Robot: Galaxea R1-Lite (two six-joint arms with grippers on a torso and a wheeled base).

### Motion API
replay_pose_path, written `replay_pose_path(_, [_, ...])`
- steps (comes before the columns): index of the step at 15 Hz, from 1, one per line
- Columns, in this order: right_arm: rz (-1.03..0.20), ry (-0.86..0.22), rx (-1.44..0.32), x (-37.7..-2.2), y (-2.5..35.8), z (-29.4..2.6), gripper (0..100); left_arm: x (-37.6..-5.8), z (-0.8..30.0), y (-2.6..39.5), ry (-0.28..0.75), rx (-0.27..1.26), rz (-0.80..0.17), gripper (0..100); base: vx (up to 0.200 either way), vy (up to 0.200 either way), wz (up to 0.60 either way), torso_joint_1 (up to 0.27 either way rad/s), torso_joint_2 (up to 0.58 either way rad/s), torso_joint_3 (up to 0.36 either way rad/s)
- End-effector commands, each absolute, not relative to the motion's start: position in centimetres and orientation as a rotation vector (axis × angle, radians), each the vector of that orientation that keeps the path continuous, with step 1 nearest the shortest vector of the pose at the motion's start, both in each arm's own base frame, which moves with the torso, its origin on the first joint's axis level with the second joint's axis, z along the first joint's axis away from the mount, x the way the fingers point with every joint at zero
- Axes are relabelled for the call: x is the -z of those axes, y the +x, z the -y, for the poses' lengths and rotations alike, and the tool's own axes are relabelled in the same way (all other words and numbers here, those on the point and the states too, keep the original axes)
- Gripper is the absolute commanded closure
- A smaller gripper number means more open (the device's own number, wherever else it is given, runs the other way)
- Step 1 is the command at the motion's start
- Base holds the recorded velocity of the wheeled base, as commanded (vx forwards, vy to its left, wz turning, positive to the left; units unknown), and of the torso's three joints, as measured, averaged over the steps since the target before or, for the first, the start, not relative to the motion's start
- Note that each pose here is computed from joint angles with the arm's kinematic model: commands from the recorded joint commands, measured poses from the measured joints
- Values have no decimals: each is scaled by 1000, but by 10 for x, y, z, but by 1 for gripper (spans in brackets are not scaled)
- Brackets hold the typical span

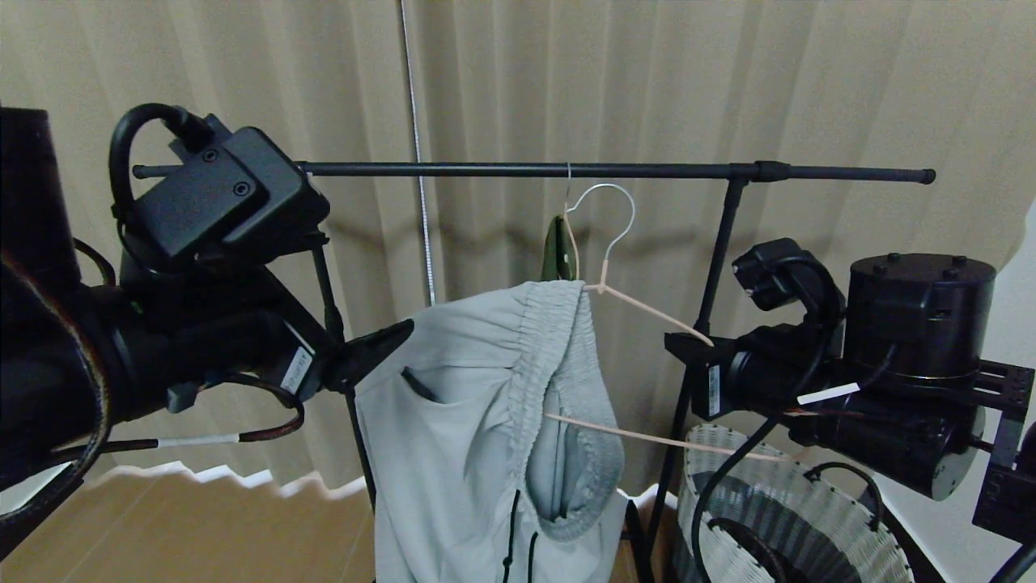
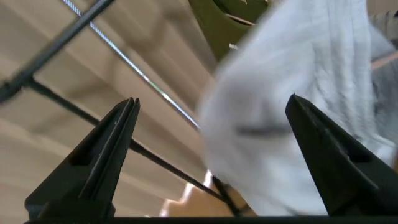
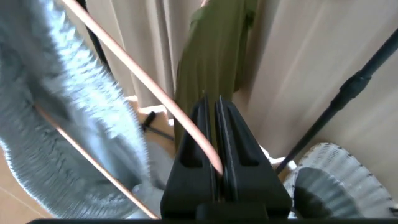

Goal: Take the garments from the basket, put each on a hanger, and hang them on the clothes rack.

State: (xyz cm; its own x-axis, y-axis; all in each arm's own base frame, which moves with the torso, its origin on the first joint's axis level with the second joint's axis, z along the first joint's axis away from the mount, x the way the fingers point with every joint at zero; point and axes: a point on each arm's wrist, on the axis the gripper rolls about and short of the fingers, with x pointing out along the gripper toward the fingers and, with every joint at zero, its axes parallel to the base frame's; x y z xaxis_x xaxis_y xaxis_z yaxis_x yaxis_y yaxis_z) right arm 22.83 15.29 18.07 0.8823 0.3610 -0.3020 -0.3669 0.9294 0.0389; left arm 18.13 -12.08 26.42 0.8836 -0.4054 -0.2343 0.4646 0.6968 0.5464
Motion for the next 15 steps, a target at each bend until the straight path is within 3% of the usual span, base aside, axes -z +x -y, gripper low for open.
replay_pose_path(1, [-293, -37, -384, -183, 226, -152, 100, -261, 127, 189, 726, 508, -90, 0, 0, 0, 0, 0, 0, 0])
replay_pose_path(5, [-289, -61, -450, -182, 217, -166, 100, -248, 139, 200, 781, 679, -79, 0, 0, 0, 0, 0, 0, 0])
replay_pose_path(11, [-281, -59, -522, -185, 208, -175, 100, -236, 155, 228, 754, 707, -24, 0, 0, 0, 0, 0, 0, 0])
replay_pose_path(15, [-263, -51, -564, -186, 204, -181, 100, -231, 156, 230, 757, 717, -37, 0, 0, 0, 0, 0, 0, 0])
